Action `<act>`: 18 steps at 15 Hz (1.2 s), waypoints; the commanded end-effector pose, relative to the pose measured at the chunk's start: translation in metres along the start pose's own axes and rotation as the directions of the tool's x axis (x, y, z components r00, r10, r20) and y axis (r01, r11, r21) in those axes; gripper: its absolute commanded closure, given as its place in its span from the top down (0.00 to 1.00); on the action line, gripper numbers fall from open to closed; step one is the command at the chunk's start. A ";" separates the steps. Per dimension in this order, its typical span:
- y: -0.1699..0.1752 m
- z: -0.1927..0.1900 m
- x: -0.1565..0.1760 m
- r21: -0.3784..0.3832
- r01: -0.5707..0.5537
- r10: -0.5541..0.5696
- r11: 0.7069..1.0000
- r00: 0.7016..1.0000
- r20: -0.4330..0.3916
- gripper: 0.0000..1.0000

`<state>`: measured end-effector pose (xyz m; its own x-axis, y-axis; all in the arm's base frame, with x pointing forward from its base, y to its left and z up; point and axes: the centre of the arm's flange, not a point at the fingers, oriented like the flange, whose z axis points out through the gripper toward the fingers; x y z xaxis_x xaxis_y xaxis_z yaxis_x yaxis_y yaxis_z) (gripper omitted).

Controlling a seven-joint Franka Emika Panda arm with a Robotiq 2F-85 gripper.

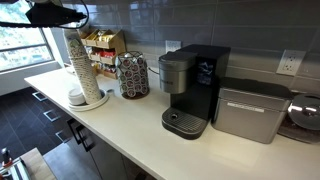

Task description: Pick up the coffee cup from the counter and place it on the stacked cups on the right

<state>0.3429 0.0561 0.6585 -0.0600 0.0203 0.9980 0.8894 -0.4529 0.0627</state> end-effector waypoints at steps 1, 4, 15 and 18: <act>0.000 0.007 -0.017 0.002 0.043 -0.043 0.999 0.999 -0.006 0.38; 0.003 0.012 -0.025 -0.007 0.073 -0.073 0.997 0.997 0.003 0.38; 0.012 0.021 -0.040 -0.023 0.134 -0.134 0.991 0.991 0.025 0.38; 0.013 0.023 -0.045 -0.022 0.130 -0.129 0.991 0.991 0.030 0.38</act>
<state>0.3658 0.0682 0.6255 -0.1450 0.1075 0.9836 0.8603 -0.4774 0.1790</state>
